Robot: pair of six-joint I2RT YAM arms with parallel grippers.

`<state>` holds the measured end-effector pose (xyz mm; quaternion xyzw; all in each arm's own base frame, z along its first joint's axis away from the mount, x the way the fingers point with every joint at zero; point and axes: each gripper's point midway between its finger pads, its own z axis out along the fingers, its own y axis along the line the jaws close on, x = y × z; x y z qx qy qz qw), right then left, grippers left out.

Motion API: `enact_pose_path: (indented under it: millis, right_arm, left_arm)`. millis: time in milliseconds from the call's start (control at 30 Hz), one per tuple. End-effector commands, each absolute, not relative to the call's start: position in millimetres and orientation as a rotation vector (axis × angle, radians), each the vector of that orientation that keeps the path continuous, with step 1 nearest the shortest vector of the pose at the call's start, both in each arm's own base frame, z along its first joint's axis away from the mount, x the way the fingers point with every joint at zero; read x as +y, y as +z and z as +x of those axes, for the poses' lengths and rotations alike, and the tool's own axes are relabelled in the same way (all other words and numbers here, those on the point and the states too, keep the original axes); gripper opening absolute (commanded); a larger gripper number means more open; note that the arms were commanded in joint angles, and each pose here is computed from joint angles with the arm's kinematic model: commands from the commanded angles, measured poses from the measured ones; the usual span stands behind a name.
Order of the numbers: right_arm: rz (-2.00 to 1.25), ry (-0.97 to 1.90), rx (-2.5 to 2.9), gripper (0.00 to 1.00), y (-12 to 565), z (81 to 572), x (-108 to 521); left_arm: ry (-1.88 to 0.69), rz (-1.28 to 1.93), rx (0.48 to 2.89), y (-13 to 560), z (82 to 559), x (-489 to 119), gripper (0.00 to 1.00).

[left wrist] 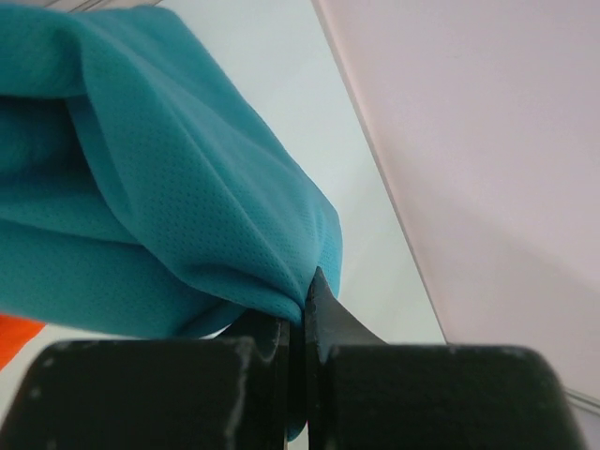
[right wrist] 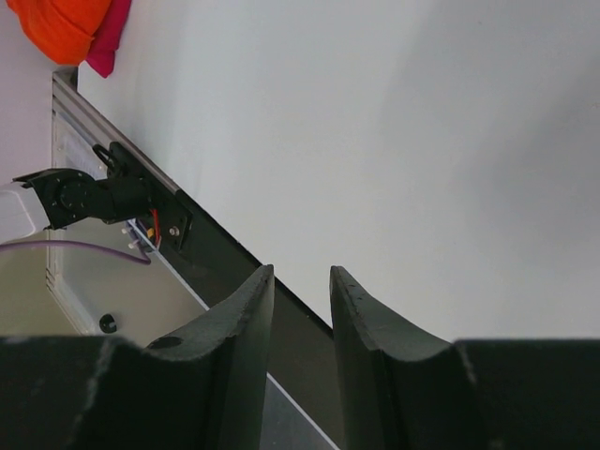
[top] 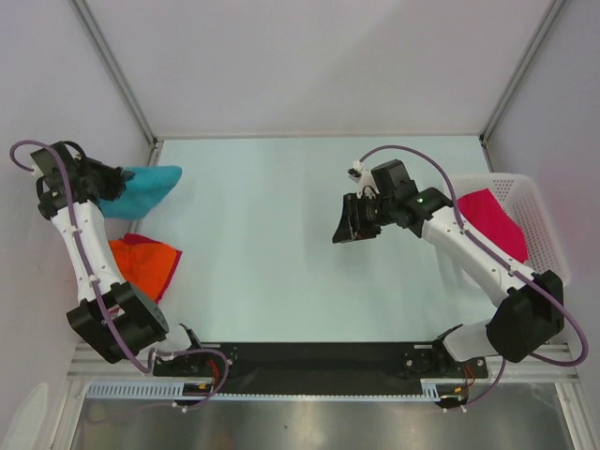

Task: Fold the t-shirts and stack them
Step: Put the neatly folded tshirt into the corner of the board with the left arm

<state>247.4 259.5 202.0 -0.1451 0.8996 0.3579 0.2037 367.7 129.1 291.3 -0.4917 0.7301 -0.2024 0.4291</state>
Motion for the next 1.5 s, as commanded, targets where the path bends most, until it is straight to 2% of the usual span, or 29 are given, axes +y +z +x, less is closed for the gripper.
enact_pose_path:
  millis: [0, 333, 500, 633, 867, 1033, 1467]
  right_arm:
    - [-0.437, 0.964, 2.464, 0.36, 213.9, 254.2, 260.1]
    - [-0.452, 0.879, 2.518, 0.35, 207.7, 227.9, 234.8]
    - [-0.442, 0.87, 2.512, 0.36, 211.4, 218.1, 227.1]
    - [-0.431, 0.873, 2.508, 0.35, 215.3, 218.5, 227.5]
    - [-0.415, 0.885, 2.501, 0.35, 221.0, 224.2, 232.8]
    - [-0.398, 0.885, 2.518, 0.35, 214.8, 227.4, 239.9]
    - [-0.409, 0.832, 2.547, 0.34, 210.5, 240.8, 250.0]
  left_arm:
    - [-0.51, -1.184, 1.817, 295.3, 369.2, 135.3, 0.0]
    - [-0.486, -1.316, 1.898, 208.1, 314.5, 143.5, 0.0]
    - [-0.468, -1.328, 1.889, 201.2, 299.3, 155.3, 0.0]
    - [-0.469, -1.3, 1.87, 218.7, 302.8, 159.1, 0.0]
    - [-0.599, -1.209, 1.824, 246.8, 336.1, 162.8, 0.0]
    - [-0.599, -1.133, 1.867, 253.9, 374.9, 166.6, 0.0]
    - [-0.565, -1.065, 1.889, 281.3, 414.4, 192.5, 0.0]
